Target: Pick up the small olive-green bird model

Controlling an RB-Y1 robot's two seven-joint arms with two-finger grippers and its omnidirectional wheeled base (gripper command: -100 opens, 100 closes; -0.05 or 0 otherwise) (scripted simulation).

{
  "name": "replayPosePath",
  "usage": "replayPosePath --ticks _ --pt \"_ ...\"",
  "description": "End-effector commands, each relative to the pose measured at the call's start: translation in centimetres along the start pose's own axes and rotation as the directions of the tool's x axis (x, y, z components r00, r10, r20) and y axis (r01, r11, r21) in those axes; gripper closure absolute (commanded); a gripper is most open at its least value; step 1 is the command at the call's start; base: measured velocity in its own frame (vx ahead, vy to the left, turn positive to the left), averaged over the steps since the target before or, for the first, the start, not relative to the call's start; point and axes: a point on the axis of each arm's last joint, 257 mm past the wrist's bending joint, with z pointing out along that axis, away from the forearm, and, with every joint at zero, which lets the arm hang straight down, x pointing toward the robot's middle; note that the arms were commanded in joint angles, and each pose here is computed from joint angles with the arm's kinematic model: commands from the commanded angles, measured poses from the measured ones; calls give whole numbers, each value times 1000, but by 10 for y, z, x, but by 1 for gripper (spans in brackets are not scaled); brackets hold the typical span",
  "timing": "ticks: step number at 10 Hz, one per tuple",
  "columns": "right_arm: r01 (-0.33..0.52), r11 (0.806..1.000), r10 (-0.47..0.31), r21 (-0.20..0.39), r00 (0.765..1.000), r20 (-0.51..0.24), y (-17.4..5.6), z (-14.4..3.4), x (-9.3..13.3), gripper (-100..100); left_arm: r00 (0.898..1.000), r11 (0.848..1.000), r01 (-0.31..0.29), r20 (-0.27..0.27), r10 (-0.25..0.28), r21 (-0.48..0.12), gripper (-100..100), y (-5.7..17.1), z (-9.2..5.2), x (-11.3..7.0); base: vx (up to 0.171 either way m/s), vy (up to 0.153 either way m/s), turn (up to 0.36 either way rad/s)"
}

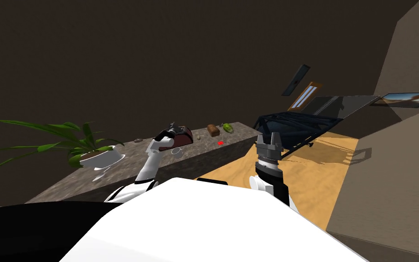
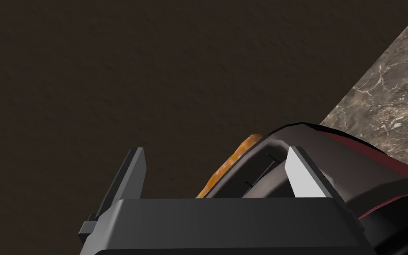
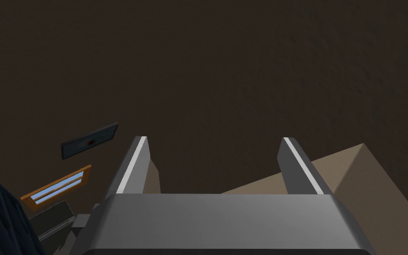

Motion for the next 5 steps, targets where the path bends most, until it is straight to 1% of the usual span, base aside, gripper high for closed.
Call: replayPosePath --ticks 1,2,3,4,5 --pt "0 1000 0 0 1000 0 0 0 0 0 998 999 30 48 -29 -22 -100 1 5 -14 -4 -16 -104" --pt "0 1000 0 0 1000 0 0 0 0 0 994 997 73 77 -73 -6 -100 -16 16 -23 -3 -23 -190" --pt "0 1000 0 0 1000 0 0 0 0 0 991 996 84 109 -80 -28 -100 -9 17 -33 -2 -17 -83" --pt "0 1000 0 0 1000 0 0 0 0 0 984 992 124 132 -121 -9 -100 -28 25 -36 1 -30 -146" --pt "0 1000 0 0 1000 0 0 0 0 0 976 990 140 176 -132 -31 -100 -17 26 -53 2 -23 -98"
